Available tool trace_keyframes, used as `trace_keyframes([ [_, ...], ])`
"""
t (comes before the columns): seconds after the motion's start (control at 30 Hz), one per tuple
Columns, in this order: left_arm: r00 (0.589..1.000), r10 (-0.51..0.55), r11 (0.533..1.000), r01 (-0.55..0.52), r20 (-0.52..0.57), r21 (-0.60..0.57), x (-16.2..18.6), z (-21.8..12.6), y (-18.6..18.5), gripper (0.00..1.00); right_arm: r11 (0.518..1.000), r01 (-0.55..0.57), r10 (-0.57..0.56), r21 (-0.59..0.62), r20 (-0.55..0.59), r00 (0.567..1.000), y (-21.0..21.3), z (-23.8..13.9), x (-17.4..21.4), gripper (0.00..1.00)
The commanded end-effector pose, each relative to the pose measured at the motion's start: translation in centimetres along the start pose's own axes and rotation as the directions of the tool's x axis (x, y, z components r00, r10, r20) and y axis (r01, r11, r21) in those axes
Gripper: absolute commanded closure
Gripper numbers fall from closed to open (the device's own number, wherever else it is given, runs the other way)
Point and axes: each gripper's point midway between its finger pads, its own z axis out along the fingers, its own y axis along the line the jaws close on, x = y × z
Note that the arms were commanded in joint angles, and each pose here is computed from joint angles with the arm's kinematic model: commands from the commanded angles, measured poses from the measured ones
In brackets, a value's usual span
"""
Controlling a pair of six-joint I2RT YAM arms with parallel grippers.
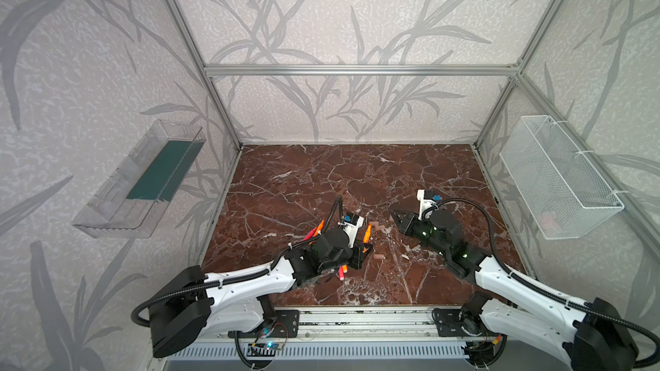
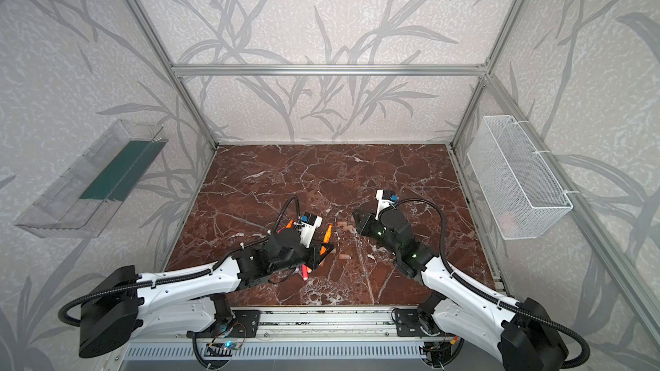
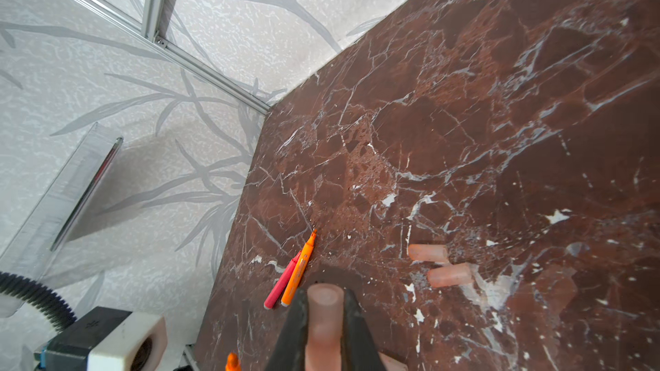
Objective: Insert the pens into the pen caps
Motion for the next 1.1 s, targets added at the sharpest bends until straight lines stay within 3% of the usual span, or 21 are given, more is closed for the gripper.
trace_keyframes([
  [0.0,0.997,0.017,0.999,-0.020,0.077,0.042,-2.3,0.4,-1.7,1.00,0.995,-0.027,0.031,-0.093,0.044,0.999,2.4,-0.3,-0.7,0.99],
  [0.3,0.999,0.009,0.996,-0.012,0.041,0.093,-1.8,2.2,-2.7,1.00,0.992,-0.038,0.042,-0.117,0.029,0.999,3.0,0.2,-0.2,0.99],
  [1.07,0.999,0.015,0.995,-0.018,0.036,0.096,-1.4,2.4,-2.7,1.00,0.991,-0.036,0.036,-0.128,-0.008,0.999,3.8,1.6,0.9,0.99],
])
